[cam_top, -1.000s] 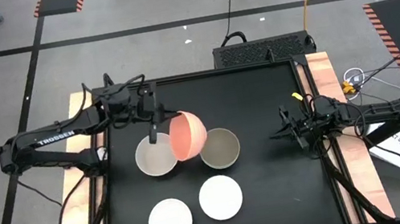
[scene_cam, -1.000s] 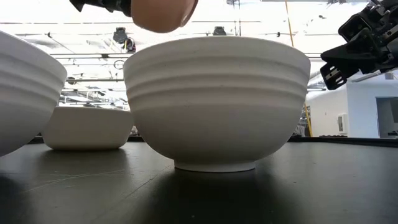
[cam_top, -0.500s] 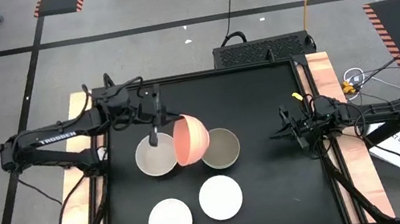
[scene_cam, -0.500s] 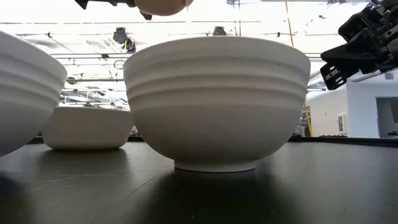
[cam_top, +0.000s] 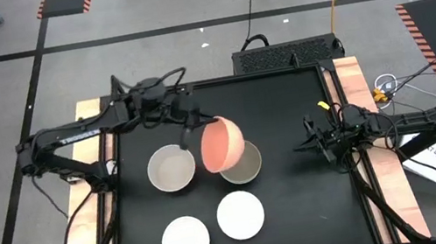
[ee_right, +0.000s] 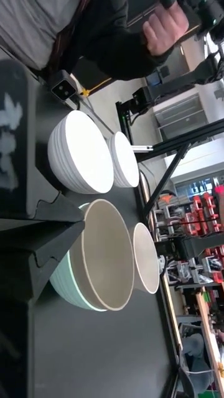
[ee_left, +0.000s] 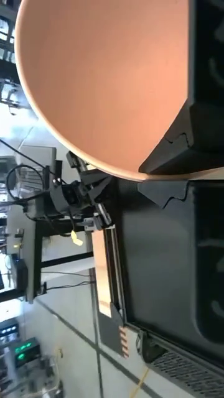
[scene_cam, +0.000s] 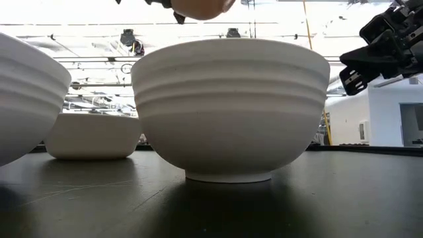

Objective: Nest bowls inside each other
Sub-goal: Stack the orange bowl on top of the brown bowl

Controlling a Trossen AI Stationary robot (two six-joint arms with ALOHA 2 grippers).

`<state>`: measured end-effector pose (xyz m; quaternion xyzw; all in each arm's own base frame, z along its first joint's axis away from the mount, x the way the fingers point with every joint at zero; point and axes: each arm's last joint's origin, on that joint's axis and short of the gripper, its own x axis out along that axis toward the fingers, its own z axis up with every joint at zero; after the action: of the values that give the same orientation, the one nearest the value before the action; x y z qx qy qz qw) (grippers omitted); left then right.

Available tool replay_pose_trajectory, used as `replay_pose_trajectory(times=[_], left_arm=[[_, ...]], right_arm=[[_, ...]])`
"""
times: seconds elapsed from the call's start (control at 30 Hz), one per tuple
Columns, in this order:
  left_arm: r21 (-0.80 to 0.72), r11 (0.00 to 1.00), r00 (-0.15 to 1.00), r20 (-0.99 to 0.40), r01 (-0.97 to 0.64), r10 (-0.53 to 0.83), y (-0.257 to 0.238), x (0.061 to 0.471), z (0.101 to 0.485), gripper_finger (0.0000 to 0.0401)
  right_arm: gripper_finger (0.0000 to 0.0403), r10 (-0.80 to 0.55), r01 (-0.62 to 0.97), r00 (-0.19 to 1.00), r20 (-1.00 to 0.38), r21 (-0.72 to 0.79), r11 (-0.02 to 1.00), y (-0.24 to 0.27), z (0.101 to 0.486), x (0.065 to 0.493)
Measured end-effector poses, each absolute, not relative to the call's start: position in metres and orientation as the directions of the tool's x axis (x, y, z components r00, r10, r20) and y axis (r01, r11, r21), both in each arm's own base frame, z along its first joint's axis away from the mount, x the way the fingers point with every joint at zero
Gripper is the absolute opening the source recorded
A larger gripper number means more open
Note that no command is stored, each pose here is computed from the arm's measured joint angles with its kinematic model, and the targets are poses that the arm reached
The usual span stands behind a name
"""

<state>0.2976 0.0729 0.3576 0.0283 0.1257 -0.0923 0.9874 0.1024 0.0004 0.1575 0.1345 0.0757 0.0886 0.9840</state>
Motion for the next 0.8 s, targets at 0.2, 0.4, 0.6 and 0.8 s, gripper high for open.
replay_pose_trajectory(times=[0.2,0.4,0.6,0.8], left_arm=[[-0.026,0.981,0.903,-0.387,0.192,-0.187,0.084,0.335,0.356,0.0004],[-0.112,0.977,0.818,-0.535,0.18,-0.211,0.093,0.367,0.347,0.0004],[-0.154,0.974,0.753,-0.618,0.165,-0.225,0.098,0.385,0.333,0.0004],[-0.186,0.972,0.699,-0.676,0.145,-0.234,0.1,0.392,0.315,0.0004]], right_arm=[[0.0,0.195,-0.148,0.969,-0.151,0.281,0.948,0.0,0.155,0.104],[0.0,0.196,-0.146,0.968,-0.158,0.282,0.948,0.0,0.155,0.104],[0.0,0.196,-0.149,0.968,-0.157,0.269,0.952,0.0,0.155,0.104],[0.0,0.195,-0.153,0.969,-0.153,0.249,0.956,0.0,0.155,0.104]])
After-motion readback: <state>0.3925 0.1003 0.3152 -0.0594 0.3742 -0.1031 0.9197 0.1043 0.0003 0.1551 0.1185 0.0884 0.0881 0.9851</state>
